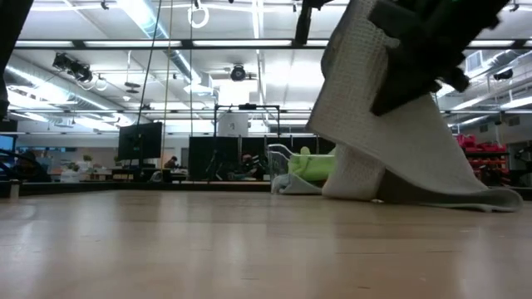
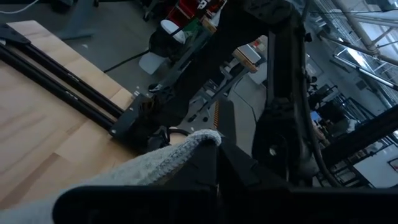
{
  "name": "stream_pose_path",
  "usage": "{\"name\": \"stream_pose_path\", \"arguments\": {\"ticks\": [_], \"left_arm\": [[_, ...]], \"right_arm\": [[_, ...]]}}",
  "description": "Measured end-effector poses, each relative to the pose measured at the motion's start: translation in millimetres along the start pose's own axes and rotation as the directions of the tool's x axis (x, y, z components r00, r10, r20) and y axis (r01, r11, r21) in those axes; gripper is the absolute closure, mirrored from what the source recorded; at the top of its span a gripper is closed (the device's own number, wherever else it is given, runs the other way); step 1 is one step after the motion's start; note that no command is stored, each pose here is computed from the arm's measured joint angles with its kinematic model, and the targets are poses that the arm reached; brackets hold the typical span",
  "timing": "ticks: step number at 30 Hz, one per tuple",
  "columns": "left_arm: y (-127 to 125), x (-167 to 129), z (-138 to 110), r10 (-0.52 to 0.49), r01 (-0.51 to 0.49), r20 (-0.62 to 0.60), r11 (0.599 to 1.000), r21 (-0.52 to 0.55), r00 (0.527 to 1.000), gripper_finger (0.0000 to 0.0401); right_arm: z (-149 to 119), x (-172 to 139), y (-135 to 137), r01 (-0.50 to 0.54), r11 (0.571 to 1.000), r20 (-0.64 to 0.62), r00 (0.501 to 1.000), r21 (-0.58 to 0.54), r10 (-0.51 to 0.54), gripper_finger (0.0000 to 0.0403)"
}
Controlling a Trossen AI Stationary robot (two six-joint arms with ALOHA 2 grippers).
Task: Fold microfiber towels
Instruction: Fold the gray microfiber cloth
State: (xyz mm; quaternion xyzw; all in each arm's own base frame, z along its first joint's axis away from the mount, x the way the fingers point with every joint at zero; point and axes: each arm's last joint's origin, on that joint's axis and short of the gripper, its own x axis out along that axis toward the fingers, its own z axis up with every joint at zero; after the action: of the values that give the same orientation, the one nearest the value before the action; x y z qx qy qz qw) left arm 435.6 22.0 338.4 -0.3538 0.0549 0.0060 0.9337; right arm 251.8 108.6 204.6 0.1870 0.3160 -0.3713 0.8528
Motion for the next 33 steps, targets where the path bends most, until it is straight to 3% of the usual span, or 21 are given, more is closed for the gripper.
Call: {"name": "stream_pose_path", "arguments": {"ticks": [4, 9, 16, 22, 28, 33], "left_arm": [[0, 0, 0, 0.001, -0.001, 0.0, 1.0, 0.004, 1.0, 0.0394], [0, 0, 0, 0.001, -0.001, -0.002, 1.0, 0.007, 1.0, 0.0394], [0, 0, 0, 0.001, -0.001, -0.002, 1.0, 0.007, 1.0, 0.0394], [-1, 0, -2, -0.003, 0.003, -0.007, 1.0, 0.005, 1.0, 0.0394], [-4, 0, -4, -0.026, 0.025, -0.026, 1.0, -0.01, 0.999, 0.0395], [-6, 0, -4, -0.032, 0.032, -0.026, 0.999, -0.023, 0.999, 0.0395]], "right_arm": [[-13, -11, -15, 0.111, 0.994, -0.039, 0.993, 0.005, -0.111, 0.0391], [-18, -21, -39, 0.303, 0.951, -0.014, 0.953, 0.054, -0.303, 0.0398], [-4, -15, -49, 0.361, 0.924, 0.033, 0.929, 0.126, -0.367, 0.0389], [16, -21, -61, 0.33, 0.916, 0.055, 0.935, 0.227, -0.35, 0.0391], [27, -47, -71, 0.196, 0.939, 0.154, 0.957, 0.282, -0.246, 0.0396], [26, -68, -77, 0.095, 0.959, 0.173, 0.974, 0.267, -0.144, 0.0391]]}}
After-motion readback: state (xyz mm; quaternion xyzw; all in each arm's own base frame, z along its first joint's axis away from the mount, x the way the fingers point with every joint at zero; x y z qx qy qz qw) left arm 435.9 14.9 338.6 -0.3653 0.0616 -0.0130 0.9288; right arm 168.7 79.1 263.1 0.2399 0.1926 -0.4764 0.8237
